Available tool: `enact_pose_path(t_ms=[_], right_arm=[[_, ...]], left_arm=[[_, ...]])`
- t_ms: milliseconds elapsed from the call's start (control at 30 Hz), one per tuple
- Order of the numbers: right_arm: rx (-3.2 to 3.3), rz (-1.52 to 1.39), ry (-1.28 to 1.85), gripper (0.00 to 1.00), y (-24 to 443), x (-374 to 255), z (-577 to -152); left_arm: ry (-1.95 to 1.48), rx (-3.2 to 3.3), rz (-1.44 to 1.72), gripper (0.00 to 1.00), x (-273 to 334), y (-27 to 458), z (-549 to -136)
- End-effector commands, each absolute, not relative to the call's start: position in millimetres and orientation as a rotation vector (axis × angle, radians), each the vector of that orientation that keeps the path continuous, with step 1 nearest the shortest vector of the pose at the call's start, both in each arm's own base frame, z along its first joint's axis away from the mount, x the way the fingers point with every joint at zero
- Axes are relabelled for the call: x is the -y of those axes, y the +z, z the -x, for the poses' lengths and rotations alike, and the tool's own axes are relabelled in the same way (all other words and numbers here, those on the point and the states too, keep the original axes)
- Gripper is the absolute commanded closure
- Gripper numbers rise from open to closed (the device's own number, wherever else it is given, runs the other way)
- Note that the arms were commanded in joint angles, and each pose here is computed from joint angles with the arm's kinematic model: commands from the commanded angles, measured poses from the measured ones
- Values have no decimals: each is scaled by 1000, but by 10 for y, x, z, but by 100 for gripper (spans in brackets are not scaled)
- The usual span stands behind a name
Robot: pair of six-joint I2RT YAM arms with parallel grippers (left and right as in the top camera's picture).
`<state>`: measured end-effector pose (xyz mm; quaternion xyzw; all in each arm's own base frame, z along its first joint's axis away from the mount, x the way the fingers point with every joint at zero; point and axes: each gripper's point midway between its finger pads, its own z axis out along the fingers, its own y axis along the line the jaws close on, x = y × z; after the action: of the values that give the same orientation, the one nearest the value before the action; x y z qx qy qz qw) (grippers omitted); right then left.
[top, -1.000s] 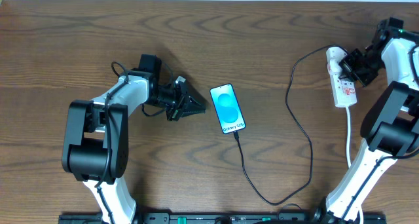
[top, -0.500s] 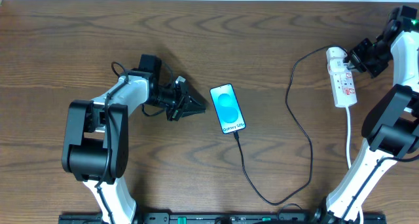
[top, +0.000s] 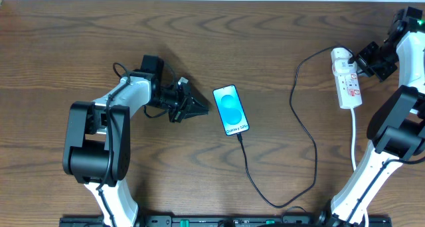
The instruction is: Plug charger to phone and switch on socket
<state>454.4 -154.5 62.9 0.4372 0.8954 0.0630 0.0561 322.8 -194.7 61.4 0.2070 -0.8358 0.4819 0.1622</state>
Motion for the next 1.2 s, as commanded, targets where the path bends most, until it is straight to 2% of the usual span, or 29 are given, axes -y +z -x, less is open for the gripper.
enact_pose_path(t_ms=[0,267,933,1167], right_arm=[[-2725,-1317,172,99,569,1573,-4567],[-2758,-1331,174,99,412,1549,-4548],[-2719,-1307,179,99,410,1549,-4673],[-2782,-1294,177,99,144,1376,-4695]], left_arm=[[1394,2413,-574,92,1928,687,-3265],[1394,2412,-575,93,1928,687,-3265],[1394,2413,-575,92,1928,687,-3266],[1394,2412,-575,92,1928,686,-3264]])
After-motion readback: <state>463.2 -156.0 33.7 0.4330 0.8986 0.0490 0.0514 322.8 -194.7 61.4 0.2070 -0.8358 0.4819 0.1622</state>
